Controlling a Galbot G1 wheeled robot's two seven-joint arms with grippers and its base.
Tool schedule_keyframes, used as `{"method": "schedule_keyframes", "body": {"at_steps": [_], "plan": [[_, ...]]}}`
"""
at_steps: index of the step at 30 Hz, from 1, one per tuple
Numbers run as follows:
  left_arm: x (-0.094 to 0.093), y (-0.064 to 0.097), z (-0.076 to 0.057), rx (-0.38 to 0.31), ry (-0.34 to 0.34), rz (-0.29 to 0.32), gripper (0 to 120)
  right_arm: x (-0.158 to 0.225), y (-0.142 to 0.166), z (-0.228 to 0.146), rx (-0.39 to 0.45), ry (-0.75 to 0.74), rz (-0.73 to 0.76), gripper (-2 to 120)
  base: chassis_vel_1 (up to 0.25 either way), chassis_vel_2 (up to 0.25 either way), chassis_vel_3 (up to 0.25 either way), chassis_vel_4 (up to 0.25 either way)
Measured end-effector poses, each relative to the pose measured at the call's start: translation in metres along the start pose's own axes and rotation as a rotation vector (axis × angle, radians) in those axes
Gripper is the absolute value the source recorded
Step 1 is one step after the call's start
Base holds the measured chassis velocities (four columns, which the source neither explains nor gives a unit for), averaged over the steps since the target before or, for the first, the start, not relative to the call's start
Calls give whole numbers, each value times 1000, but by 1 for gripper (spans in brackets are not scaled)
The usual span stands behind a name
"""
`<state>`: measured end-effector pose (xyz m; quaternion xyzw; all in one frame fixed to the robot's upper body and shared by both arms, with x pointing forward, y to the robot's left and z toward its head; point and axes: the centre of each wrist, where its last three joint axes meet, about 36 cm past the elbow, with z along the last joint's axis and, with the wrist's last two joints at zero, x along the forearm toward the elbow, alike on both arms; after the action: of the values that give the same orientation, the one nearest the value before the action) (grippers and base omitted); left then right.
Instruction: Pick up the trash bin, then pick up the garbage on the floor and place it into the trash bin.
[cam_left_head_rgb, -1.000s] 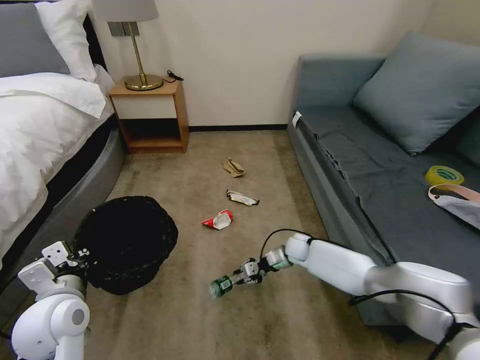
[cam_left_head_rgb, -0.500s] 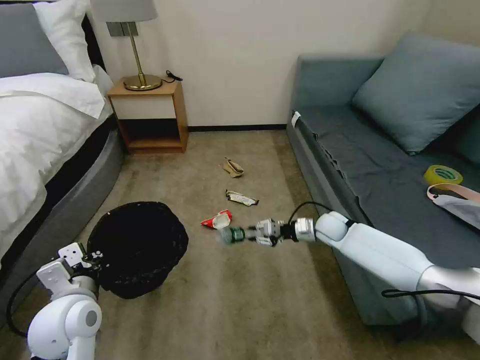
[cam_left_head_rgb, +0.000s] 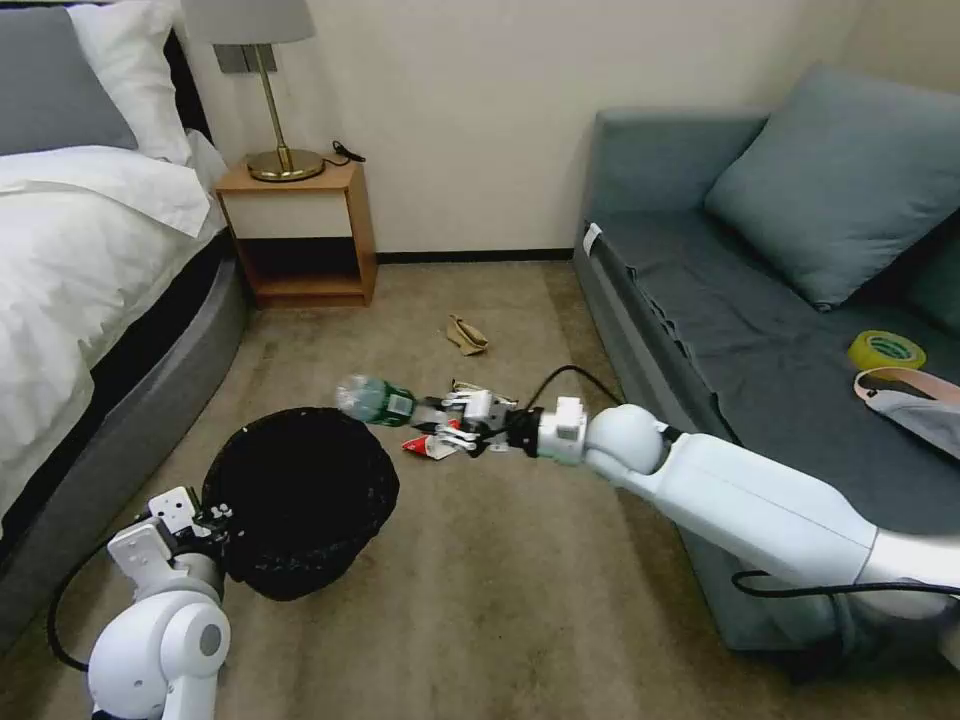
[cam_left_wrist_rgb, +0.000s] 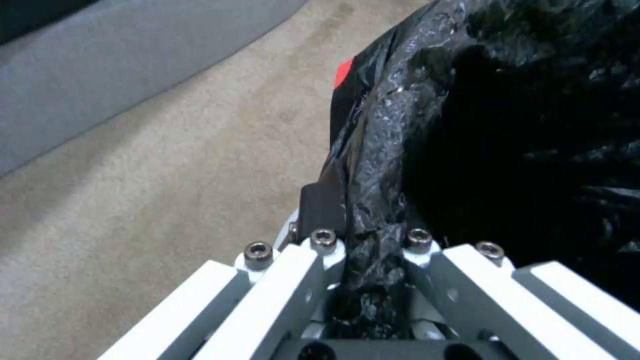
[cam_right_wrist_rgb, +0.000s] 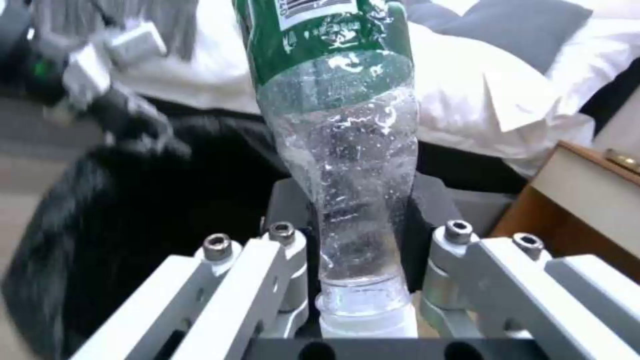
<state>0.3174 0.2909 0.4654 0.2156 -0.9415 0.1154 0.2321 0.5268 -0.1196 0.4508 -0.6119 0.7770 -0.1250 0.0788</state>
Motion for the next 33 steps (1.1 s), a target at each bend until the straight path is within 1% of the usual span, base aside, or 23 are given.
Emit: {"method": "schedule_keyframes", "body": {"at_steps": [2,3,7,8,11,16,21,24,26,27,28,32,33], "plan": [[1,-3,1,-1,0,4,3,-18,12,0,-30,-5,6,20,0,0,0,0],[1,-3,1,-1,0,4,3,-18,12,0,-30,-5,6,20,0,0,0,0],[3,-6,0,2,-4,14,3,-47,29,8,-67,8,-8,20,0,0,0,0],[3,-6,0,2,-4,14,3,-47,29,8,-67,8,-8,20,0,0,0,0],[4,-8,1,5,-3,18,3,-67,43,18,-88,22,-23,20,0,0,0,0],[5,-10,0,7,-5,24,3,-91,57,31,-81,40,-35,20,0,0,0,0],[7,-10,-1,7,-8,25,3,-99,63,41,-59,56,-21,20,0,0,0,0],[7,-9,-1,6,-8,23,3,-100,65,44,-58,63,-16,28,0,0,0,0],[7,-9,-1,5,-8,21,3,-100,68,46,-59,68,-15,36,0,0,0,0],[7,-8,-1,5,-9,20,3,-100,69,47,-58,69,-12,42,0,0,0,0],[7,-8,-1,5,-9,20,3,-100,69,47,-58,69,-12,42,0,0,0,0],[7,-8,-2,5,-11,22,3,-99,69,46,-56,69,-4,61,0,0,0,0],[7,-8,-2,5,-11,22,3,-99,69,46,-56,69,-4,61,0,0,0,0]]}}
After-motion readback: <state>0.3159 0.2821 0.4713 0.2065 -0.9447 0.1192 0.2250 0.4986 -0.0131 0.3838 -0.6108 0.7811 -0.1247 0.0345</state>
